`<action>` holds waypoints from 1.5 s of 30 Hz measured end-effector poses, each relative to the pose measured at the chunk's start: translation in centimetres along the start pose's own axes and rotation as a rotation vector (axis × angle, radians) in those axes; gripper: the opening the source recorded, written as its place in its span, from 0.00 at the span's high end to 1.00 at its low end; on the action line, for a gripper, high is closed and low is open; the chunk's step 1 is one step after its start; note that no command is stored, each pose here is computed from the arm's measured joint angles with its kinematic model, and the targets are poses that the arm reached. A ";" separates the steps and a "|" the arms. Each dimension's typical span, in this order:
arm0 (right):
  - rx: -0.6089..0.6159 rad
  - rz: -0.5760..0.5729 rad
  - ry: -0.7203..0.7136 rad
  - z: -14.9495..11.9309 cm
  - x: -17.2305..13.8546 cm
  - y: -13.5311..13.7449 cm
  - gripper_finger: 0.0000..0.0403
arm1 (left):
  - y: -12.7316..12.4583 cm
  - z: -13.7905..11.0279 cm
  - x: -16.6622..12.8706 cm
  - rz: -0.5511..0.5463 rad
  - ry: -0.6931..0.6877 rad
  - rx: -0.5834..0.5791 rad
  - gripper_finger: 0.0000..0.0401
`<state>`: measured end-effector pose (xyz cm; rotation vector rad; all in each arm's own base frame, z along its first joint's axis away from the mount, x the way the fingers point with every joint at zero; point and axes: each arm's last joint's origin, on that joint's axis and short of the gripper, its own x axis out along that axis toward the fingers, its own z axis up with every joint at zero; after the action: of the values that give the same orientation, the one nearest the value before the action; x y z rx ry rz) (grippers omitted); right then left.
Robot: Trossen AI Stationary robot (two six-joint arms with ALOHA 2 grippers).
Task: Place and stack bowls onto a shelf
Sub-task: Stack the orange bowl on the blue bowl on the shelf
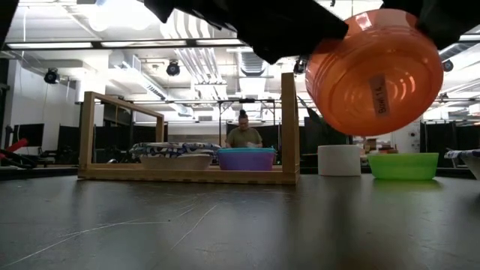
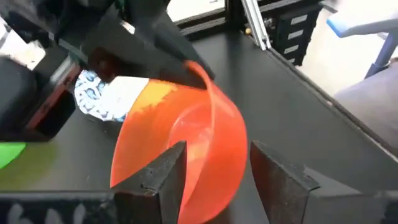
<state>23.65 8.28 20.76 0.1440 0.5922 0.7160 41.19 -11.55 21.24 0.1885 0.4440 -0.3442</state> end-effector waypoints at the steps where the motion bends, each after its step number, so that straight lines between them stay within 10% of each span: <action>1: 0.000 0.000 0.000 0.0 0.0 0.0 0.98 | 0.0 -0.1 0.1 0.000 0.004 -0.001 0.62; 11: 0.003 -0.033 0.014 -0.2 0.3 -0.3 0.98 | -0.1 -0.2 0.2 -0.015 -0.004 0.014 0.97; 29: 0.016 -0.090 -0.088 1.0 -0.7 0.2 0.57 | -0.8 0.3 -0.7 -0.034 0.031 0.007 1.00; 45: -0.205 -0.067 -0.376 3.7 -7.9 4.2 0.58 | -0.9 4.0 -8.6 0.093 0.126 0.087 1.00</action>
<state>18.59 6.54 28.80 0.0650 0.1620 0.6597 35.16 -10.94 28.59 0.3158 0.5432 -0.2618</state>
